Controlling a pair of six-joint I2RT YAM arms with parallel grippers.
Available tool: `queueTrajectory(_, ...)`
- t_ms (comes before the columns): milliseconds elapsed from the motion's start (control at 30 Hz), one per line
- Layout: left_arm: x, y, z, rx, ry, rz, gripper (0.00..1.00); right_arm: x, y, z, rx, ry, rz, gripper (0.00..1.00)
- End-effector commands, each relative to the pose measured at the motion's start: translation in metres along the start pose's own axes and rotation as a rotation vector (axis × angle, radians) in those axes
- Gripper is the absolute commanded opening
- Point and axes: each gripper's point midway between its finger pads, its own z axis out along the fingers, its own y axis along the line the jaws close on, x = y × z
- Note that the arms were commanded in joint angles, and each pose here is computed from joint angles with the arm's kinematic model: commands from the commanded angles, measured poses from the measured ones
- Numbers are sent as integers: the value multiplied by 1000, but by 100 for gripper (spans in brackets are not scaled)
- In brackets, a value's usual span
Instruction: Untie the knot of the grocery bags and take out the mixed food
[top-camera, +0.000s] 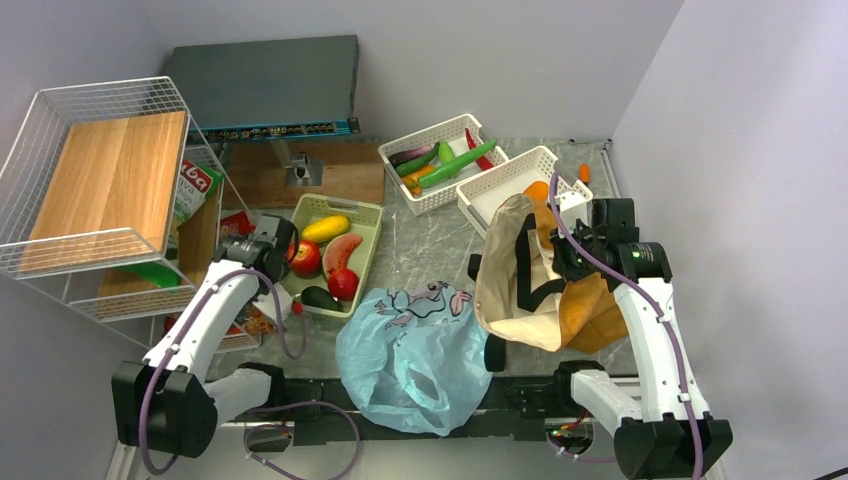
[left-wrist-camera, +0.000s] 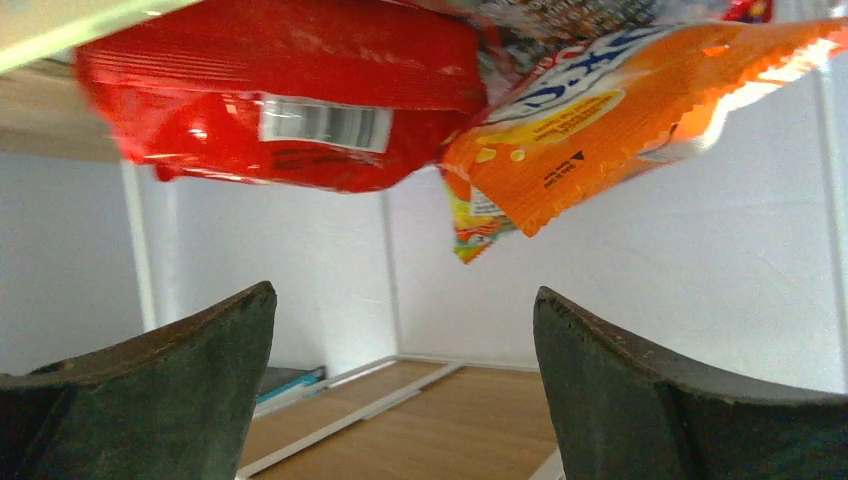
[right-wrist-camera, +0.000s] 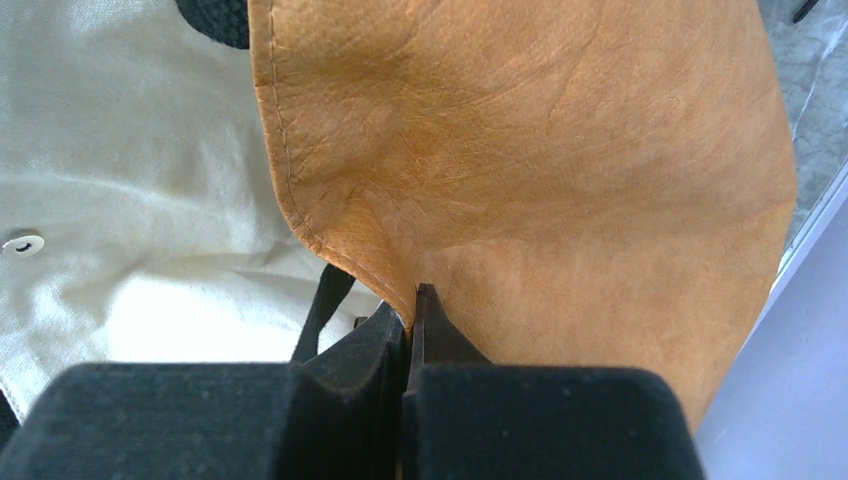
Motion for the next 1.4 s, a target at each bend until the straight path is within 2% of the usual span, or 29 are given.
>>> queueTrajectory(0,37,20,-52,-116,114,-43,99,-21,-4,-7,11,-72,-7,0)
queueTrajectory(67,33,29,-58,-158,93,-57,99,-24,-4,-9,11,-78,-9,0)
queueTrajectory(167,30,28,-57,-129,90,-71,99,-26,-5,-11,19,-81,-10,0)
queueTrajectory(433,28,-7,-57,6,103,-35,99,-23,-5,-11,18,-71,-14,0)
queueTrajectory(667,34,-44,-52,76,83,-74,99,-22,-4,-9,13,-67,-14,0)
queueTrajectory(867,29,-32,-28,-49,103,-94,99,-23,-4,-6,3,-67,-14,0)
queueTrajectory(1033,24,-32,-25,-55,101,-57,100,-23,-5,-7,9,-66,-23,0)
queueTrajectory(1167,11,-28,-23,-66,58,-40,99,-23,-4,-7,8,-68,-17,0)
queueTrajectory(1367,-17,-26,-20,-37,-74,-34,99,-23,-4,-9,13,-71,-12,0)
